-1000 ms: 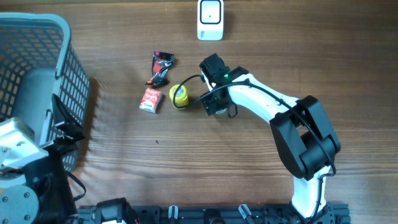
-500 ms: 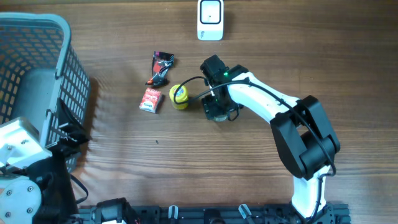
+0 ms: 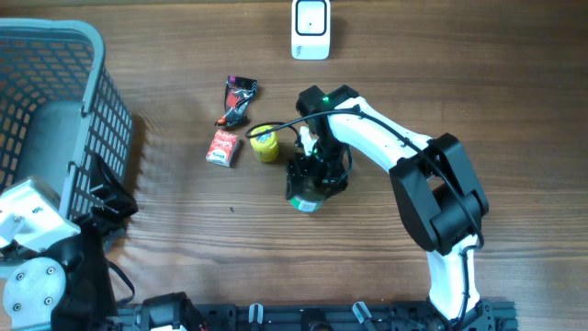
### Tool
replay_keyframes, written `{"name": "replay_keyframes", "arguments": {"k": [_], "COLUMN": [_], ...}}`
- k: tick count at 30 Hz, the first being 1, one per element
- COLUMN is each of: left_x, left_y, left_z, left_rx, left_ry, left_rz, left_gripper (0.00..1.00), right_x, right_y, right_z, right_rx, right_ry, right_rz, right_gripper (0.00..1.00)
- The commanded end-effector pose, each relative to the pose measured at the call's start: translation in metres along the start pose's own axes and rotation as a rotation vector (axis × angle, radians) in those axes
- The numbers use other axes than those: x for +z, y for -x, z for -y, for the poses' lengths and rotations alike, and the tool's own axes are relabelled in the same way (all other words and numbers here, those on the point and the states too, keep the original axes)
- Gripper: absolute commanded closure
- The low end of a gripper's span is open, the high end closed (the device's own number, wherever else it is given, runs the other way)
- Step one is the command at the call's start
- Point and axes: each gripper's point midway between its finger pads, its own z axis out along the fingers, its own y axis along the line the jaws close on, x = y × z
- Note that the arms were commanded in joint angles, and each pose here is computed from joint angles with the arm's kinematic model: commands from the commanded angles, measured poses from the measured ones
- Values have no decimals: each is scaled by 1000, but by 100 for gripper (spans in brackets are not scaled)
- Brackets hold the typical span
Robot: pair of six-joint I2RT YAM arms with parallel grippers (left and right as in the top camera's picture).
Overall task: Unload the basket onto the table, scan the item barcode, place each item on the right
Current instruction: 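Lift the tin with the right gripper and turn its label, then carry the tin to the white scanner and hold it there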
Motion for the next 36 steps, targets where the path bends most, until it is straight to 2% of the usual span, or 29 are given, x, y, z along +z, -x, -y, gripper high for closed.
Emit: {"name": "replay_keyframes", "arguments": {"k": [1,12,20,22,25,30,33,36], "left_x": [2,1,1,1,1,1,1,1], "left_y": [-8,-14,-14,-15,-15,-15,-15,-15], "left_z": [2,1,1,0,1,0,0,0], "left_rx": [-56,-50,-50,-50,-50,-50,-50,-50], "left_ry": [-10,-4,-4,-3,-3,-3,-3,-3], "left_rz": [-32,-57,-58,-60,-60,-60,-60,-60], "left_gripper": [0,0,0,0,0,0,0,0], "right_x": [-5,-12,-12,-13,-25,-76,-107,-132], "right_y": [-12,-29,-31,-14,7,51,86,129], "right_z": [-42,-34,-33,-28,-12,30,45,42], "right_rx": [10,92,70,-4,-20,-12,-27,-141], "right_ry": [227,229,225,216,158,22,-23,-54], "right_rz": [-90,-167,-172,-98,-13,180,341,534], "right_gripper": [43,42,43,44,48,49,49,47]}}
